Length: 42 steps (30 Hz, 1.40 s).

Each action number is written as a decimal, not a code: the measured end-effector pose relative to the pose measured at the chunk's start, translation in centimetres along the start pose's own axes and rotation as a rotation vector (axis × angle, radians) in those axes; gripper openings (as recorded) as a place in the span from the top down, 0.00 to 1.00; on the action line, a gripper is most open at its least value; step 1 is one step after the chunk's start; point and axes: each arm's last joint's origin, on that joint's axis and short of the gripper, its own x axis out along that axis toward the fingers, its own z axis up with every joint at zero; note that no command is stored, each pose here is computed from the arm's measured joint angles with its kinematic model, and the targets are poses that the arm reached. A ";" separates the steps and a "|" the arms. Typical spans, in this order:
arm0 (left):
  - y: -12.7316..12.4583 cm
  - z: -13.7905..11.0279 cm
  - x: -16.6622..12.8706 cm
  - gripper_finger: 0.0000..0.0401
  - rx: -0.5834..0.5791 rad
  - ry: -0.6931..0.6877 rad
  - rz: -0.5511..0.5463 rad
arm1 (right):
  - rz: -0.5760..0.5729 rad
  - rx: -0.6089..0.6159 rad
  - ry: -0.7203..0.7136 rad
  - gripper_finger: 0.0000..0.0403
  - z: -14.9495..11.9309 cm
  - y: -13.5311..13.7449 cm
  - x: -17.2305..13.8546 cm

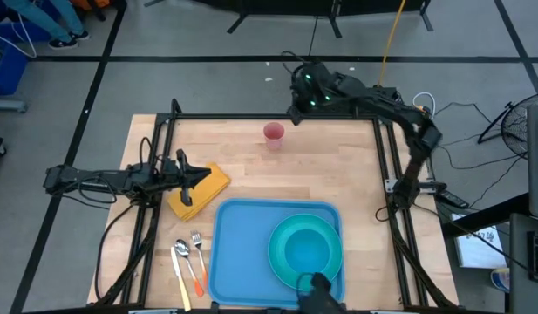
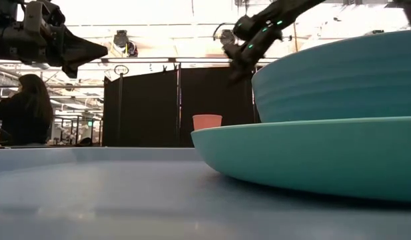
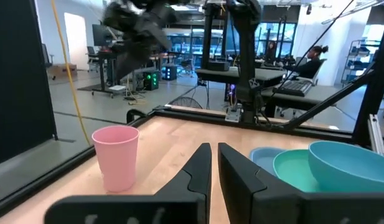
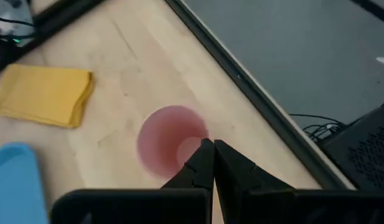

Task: Set up tray
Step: Put the pink cup on the blue tray

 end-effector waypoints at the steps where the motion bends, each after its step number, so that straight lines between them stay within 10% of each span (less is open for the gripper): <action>1: 0.0 -0.1 0.0 0.92 0.001 0.005 0.000 | 0.009 -0.012 0.017 1.00 0.5 -0.2 0.6; 6: 0.0 -0.2 0.0 0.92 0.004 0.023 0.001 | 0.031 -0.120 0.087 0.93 2.2 -0.1 3.0; 21: 0.1 -0.7 0.0 0.92 0.008 0.065 0.027 | -0.054 -0.277 0.203 0.34 1.6 1.1 7.4; 42: 0.2 -0.6 0.0 0.92 -0.006 0.063 0.049 | -0.068 -0.297 0.260 0.36 -0.1 0.9 9.7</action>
